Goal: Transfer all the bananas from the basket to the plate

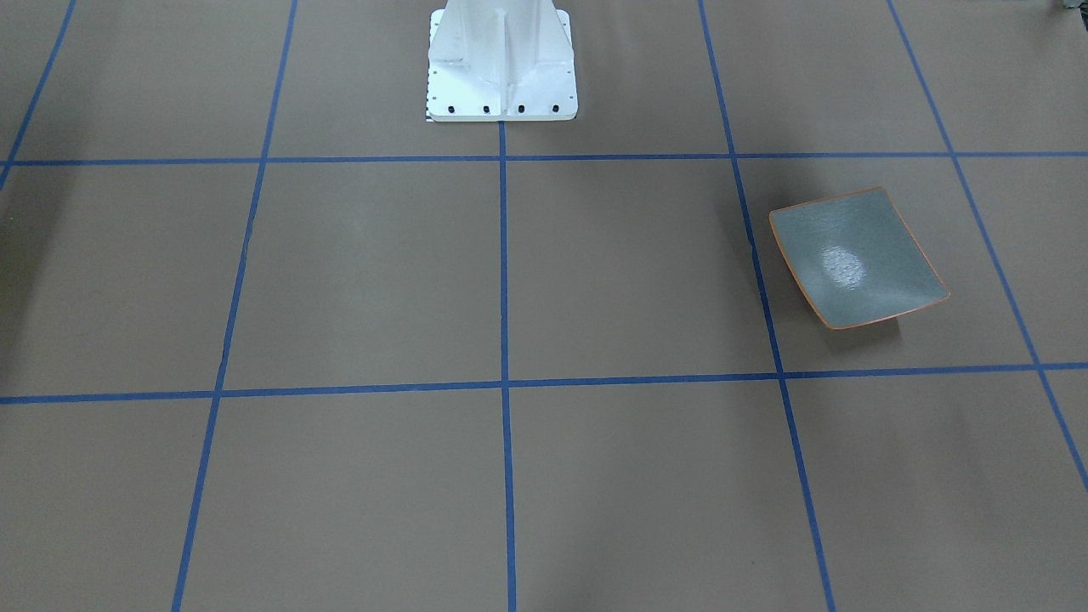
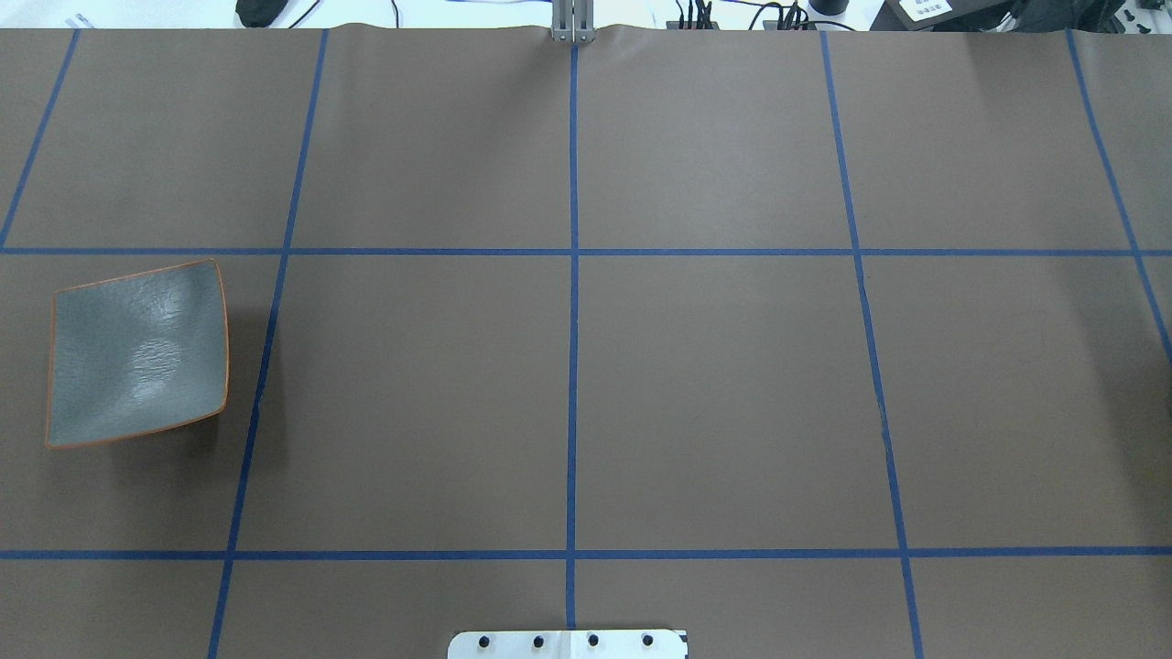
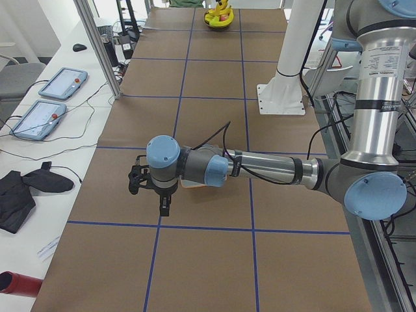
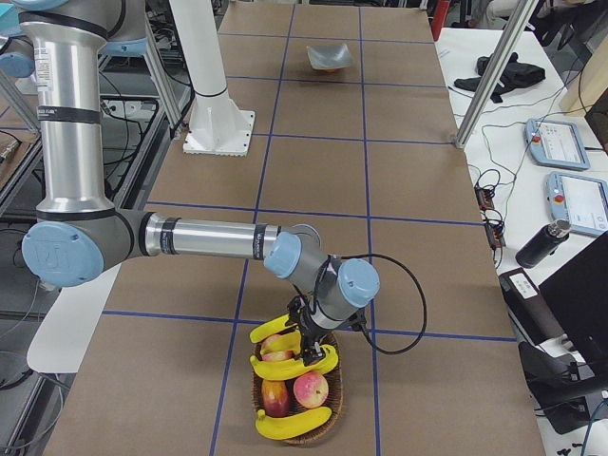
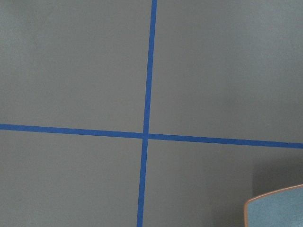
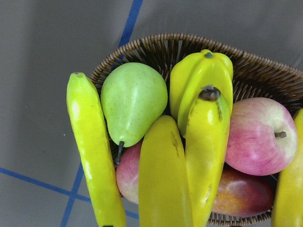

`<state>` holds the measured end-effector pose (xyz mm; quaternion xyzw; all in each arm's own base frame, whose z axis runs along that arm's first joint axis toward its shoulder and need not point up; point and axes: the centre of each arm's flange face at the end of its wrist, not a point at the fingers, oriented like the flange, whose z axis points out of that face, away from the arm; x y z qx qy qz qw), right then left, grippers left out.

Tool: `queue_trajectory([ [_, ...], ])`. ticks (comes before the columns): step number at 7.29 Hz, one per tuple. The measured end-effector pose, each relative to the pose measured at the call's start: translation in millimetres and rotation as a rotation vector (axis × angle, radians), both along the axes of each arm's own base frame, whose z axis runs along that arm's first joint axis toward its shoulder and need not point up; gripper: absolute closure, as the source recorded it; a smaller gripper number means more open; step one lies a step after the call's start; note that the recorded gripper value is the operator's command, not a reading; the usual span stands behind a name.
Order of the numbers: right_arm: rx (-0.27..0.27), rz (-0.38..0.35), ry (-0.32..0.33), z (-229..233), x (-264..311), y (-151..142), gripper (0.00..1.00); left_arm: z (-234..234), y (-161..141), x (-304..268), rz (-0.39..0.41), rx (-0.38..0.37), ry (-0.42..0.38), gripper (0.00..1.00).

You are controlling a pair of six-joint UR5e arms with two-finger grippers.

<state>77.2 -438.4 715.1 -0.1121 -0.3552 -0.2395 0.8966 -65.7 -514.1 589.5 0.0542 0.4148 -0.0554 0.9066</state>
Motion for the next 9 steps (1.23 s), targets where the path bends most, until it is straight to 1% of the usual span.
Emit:
queue_trajectory([
  [1,-0.005,0.001,0.0,1.6,-0.2,2.1,0.22,-0.4,-0.3,0.0,0.0,0.001,0.0,0.0],
  [3,-0.014,-0.003,0.003,6.4,-0.1,5.6,0.25,-4.0,-0.4,0.1,0.0,0.008,0.0,0.0],
  [4,-0.017,-0.004,0.004,8.5,0.0,6.5,0.33,-6.7,-0.1,-0.3,-0.001,0.013,0.0,0.0],
  [5,-0.021,-0.005,0.005,9.9,-0.2,7.1,0.44,-8.2,0.1,-0.5,-0.001,0.016,0.0,0.0],
  [7,-0.024,-0.006,0.005,11.0,-1.0,7.3,0.73,-9.4,0.3,-0.6,-0.001,0.018,0.0,0.0],
  [8,-0.024,-0.006,0.004,11.0,-1.5,7.2,0.91,-9.7,0.3,-0.6,-0.001,0.018,0.0,0.0],
  [9,-0.022,-0.007,0.004,10.3,-2.2,6.3,1.0,-9.8,0.3,-0.6,-0.001,0.018,0.0,0.0],
])
